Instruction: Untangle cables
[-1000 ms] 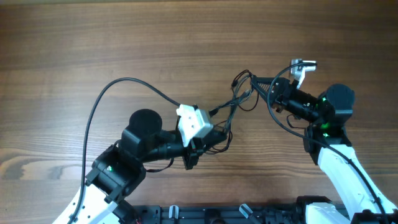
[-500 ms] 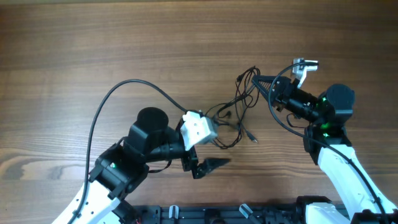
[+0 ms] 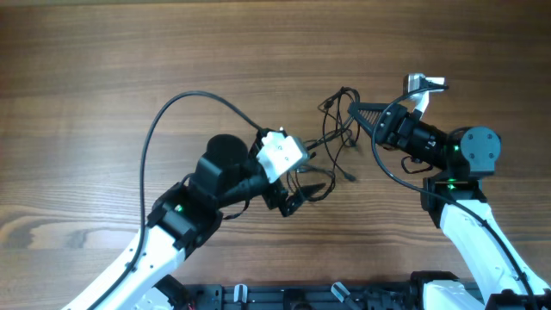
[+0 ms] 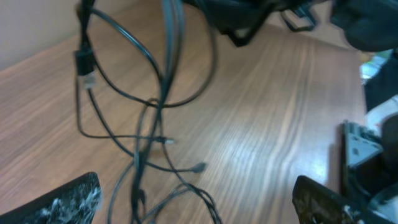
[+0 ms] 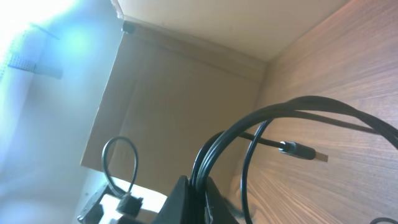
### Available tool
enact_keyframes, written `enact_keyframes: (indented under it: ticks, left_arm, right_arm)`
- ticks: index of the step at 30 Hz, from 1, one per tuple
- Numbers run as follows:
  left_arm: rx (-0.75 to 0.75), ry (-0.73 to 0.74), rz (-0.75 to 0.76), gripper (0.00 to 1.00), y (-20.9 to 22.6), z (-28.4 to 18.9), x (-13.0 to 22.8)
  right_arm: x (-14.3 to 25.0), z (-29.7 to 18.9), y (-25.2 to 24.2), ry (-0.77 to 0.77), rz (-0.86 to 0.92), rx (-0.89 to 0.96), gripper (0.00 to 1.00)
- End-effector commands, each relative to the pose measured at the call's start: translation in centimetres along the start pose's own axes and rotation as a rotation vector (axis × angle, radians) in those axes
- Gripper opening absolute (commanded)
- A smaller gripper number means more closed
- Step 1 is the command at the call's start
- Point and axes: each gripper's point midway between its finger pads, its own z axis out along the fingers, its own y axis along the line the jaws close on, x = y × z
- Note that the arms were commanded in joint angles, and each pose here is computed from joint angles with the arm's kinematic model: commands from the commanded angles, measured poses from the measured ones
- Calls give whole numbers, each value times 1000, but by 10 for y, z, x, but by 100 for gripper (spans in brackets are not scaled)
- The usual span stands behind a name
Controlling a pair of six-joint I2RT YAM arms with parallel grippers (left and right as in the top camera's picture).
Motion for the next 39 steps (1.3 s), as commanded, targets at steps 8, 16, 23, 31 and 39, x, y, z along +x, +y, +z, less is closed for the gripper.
enact_keyframes:
  ticks: [8, 16, 23, 31, 39]
  left_arm:
    - [-215, 182, -36, 100, 53, 37, 56]
    - [-229, 205, -41, 100, 62, 52, 68]
    - [-221, 262, -60, 100, 67, 68, 93]
    - [-253, 270, -57, 4, 72, 67, 95]
    - [-287, 274, -58, 4, 78, 65, 96]
  right_arm:
    - [3, 0, 12, 39, 3, -36, 4]
    - [6, 0, 14, 56, 40, -40, 4]
    - [12, -2, 36, 92, 36, -100, 4]
    - [14, -3, 36, 104, 47, -98, 4]
    - [15, -3, 37, 108, 48, -103, 4]
